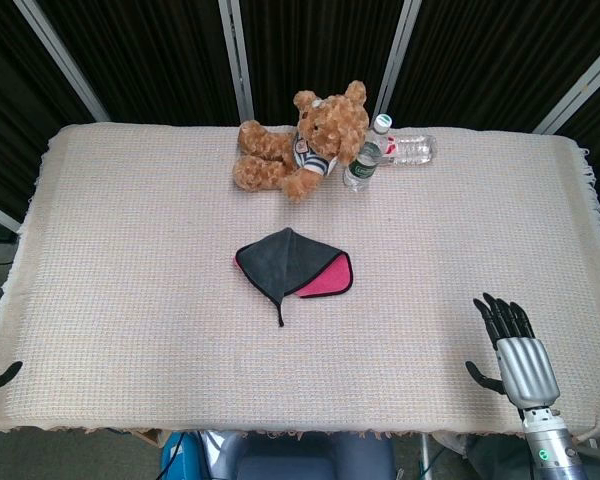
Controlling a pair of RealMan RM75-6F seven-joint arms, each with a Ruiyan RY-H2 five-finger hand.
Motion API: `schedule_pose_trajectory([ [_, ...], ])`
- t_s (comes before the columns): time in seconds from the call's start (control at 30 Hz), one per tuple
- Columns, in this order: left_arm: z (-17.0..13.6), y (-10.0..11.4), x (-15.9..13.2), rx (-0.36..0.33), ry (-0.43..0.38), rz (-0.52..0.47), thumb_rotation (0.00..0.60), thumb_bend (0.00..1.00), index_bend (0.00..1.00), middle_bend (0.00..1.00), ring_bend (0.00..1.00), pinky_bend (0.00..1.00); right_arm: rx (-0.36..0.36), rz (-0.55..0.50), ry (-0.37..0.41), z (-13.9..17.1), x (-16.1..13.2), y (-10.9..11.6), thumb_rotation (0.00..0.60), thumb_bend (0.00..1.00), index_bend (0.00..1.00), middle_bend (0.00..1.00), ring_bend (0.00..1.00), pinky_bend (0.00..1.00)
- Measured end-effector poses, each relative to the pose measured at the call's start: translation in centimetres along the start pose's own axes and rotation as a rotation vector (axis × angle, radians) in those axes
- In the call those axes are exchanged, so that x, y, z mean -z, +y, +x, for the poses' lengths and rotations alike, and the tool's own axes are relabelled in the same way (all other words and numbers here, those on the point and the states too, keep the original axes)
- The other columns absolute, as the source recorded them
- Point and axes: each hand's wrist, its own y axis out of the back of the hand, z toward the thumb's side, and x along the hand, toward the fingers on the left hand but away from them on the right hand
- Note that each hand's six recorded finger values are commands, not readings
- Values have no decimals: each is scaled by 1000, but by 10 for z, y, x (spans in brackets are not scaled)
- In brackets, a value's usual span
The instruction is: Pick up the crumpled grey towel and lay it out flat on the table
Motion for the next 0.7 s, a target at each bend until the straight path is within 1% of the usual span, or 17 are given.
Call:
schedule_pose_trajectory([
  [0.43,-1,-3,-3,8,-11,3,600,87,100,0,0,0,0,-2,5,0,-1,0,600,257,0,0,0,0],
  [0.7,2,-10,-10,19,-40,7,600,87,147,8,0,0,-6,4,4,-2,-2,-3,600,257,0,0,0,0],
])
